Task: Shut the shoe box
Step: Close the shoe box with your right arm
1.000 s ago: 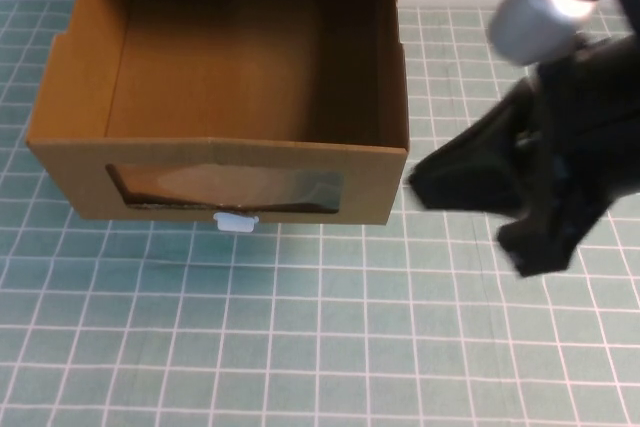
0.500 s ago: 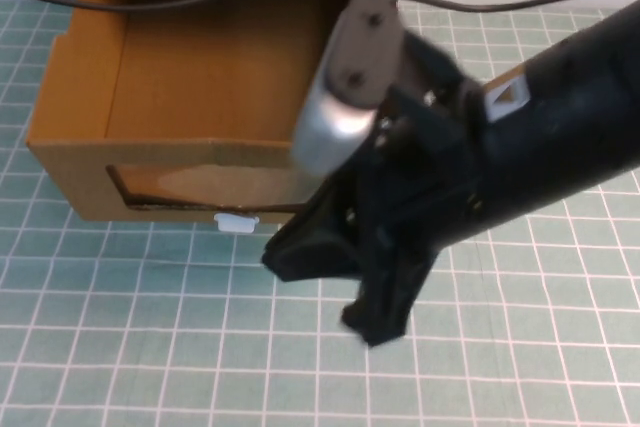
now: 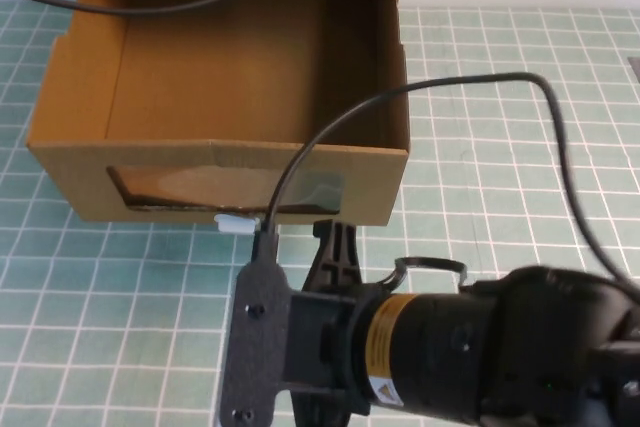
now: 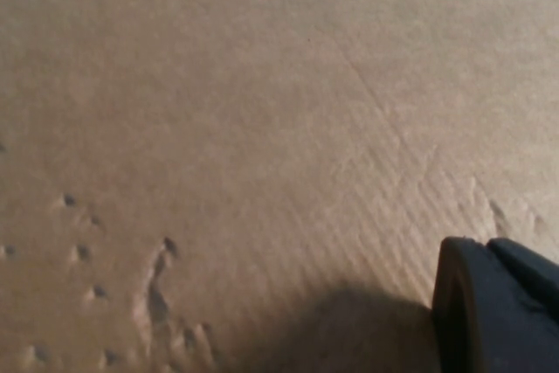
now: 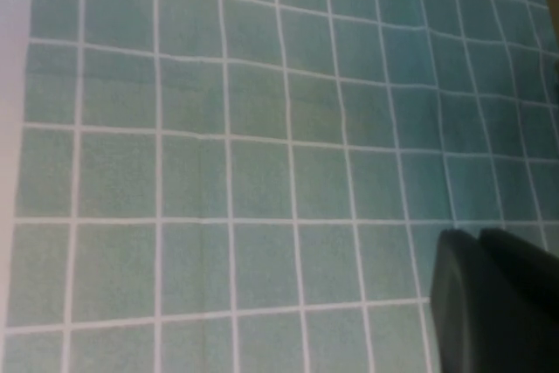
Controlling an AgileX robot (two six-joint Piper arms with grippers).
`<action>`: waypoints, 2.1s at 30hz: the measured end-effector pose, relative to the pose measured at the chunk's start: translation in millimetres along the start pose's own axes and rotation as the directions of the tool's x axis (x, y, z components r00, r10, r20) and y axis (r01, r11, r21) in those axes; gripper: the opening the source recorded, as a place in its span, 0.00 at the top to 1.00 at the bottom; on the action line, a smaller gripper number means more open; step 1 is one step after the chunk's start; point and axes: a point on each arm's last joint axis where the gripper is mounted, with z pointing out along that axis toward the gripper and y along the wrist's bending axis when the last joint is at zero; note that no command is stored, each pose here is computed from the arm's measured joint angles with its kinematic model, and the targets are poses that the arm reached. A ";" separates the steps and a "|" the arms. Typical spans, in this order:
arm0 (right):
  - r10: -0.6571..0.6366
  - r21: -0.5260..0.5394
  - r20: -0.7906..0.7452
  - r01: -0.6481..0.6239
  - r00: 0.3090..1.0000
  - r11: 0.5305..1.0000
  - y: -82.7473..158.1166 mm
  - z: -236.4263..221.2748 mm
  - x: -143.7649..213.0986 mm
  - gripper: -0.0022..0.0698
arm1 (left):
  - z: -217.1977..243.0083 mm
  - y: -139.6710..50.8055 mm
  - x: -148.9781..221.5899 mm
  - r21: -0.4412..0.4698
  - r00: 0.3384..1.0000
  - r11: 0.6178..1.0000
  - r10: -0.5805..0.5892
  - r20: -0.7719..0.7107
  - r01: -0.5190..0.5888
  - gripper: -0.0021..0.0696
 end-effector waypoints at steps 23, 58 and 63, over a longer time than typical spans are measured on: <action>-0.037 0.407 -0.053 0.055 0.998 0.912 -8.4 55.3 -13.3 0.99 | -0.6 -1.2 1.5 0.010 1.000 1.000 0.001 -0.022 -0.001 0.98; -0.144 0.412 -0.229 0.230 0.963 0.882 -20.2 121.7 1.9 0.99 | -1.3 -2.1 1.9 0.016 0.999 1.000 0.003 -0.033 -0.003 0.98; -0.110 0.447 -0.223 0.202 0.969 0.872 -39.2 128.6 1.2 0.99 | -1.3 -2.4 2.1 0.019 0.999 1.000 0.002 -0.035 -0.002 0.98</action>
